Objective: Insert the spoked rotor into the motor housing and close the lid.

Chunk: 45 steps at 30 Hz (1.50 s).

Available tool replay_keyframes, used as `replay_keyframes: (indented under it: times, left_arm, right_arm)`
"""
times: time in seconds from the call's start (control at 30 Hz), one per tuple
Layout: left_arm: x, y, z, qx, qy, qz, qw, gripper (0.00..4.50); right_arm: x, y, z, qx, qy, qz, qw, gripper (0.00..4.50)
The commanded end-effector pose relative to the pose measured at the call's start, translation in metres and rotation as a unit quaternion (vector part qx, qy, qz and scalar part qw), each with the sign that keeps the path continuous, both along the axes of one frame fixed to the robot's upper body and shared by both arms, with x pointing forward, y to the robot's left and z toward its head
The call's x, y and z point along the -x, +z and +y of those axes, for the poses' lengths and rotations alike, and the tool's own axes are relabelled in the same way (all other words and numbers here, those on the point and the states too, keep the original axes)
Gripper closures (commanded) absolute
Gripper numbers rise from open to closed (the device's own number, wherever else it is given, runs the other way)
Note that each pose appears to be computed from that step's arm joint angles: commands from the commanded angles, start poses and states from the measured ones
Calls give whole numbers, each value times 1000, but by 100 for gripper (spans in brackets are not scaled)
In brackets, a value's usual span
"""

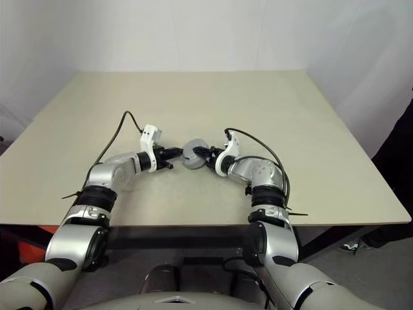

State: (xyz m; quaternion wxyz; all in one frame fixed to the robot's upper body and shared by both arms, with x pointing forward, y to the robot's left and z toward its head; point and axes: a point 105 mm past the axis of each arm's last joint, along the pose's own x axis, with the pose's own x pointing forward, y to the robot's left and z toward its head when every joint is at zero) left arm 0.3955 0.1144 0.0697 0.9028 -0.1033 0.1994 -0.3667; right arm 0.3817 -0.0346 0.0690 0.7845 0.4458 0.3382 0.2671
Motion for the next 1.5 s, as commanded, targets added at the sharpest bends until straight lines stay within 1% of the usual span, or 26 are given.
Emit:
replay_keyframes:
  times: [0.03,0.13,0.23,0.3,0.4,0.47,0.5,0.53,0.57,0.63,0.77,0.83,0.9,0.93,1.03,1.13,1.27,1.5]
  left_arm:
    - [-4,7,2,41,17,12,999,450]
    - [-11,25,11,126,52,28,990,450]
    - [-14,41,22,224,85,57,969,450]
    - [-12,44,28,263,97,71,957,450]
    - [-7,45,35,301,103,84,944,450]
    - [-3,52,40,347,99,90,928,450]
    - [1,59,42,379,90,90,917,412]
    - [4,65,44,408,82,90,905,396]
    - [6,70,48,433,79,90,893,367]
    - [10,75,52,467,76,94,876,296]
    - [17,74,52,493,69,117,859,157]
    - [20,73,50,502,60,138,852,87]
    - [24,71,47,506,48,160,846,22]
    - [26,70,45,506,43,170,844,5]
    - [28,65,38,507,35,187,841,5]
    - [29,65,34,518,28,193,833,5]
    - [29,68,30,531,14,195,825,5]
    - [29,71,29,542,4,192,818,5]
  right_arm:
    - [-11,29,3,-41,-9,-35,999,245]
    - [-19,41,-5,-75,-36,-39,996,245]
    - [-28,62,-14,-122,-64,-55,989,245]
    - [-31,75,-17,-141,-68,-67,985,245]
    - [-32,87,-16,-153,-67,-76,983,245]
    - [-32,96,-14,-167,-60,-81,981,245]
    - [-32,100,-12,-171,-56,-84,980,245]
    - [-31,103,-10,-174,-51,-87,980,245]
    - [-30,106,-7,-175,-46,-89,979,245]
    - [-28,110,-2,-177,-34,-93,979,245]
    - [-23,117,7,-179,-13,-98,979,245]
    - [-18,125,13,-185,2,-107,977,245]
    - [-14,135,18,-192,15,-119,974,245]
    - [-12,140,19,-196,20,-125,972,245]
    - [-7,149,23,-206,34,-135,969,245]
    - [2,151,31,-206,55,-139,967,245]
    - [7,147,35,-196,68,-138,969,245]
    - [8,133,34,-177,65,-124,974,245]
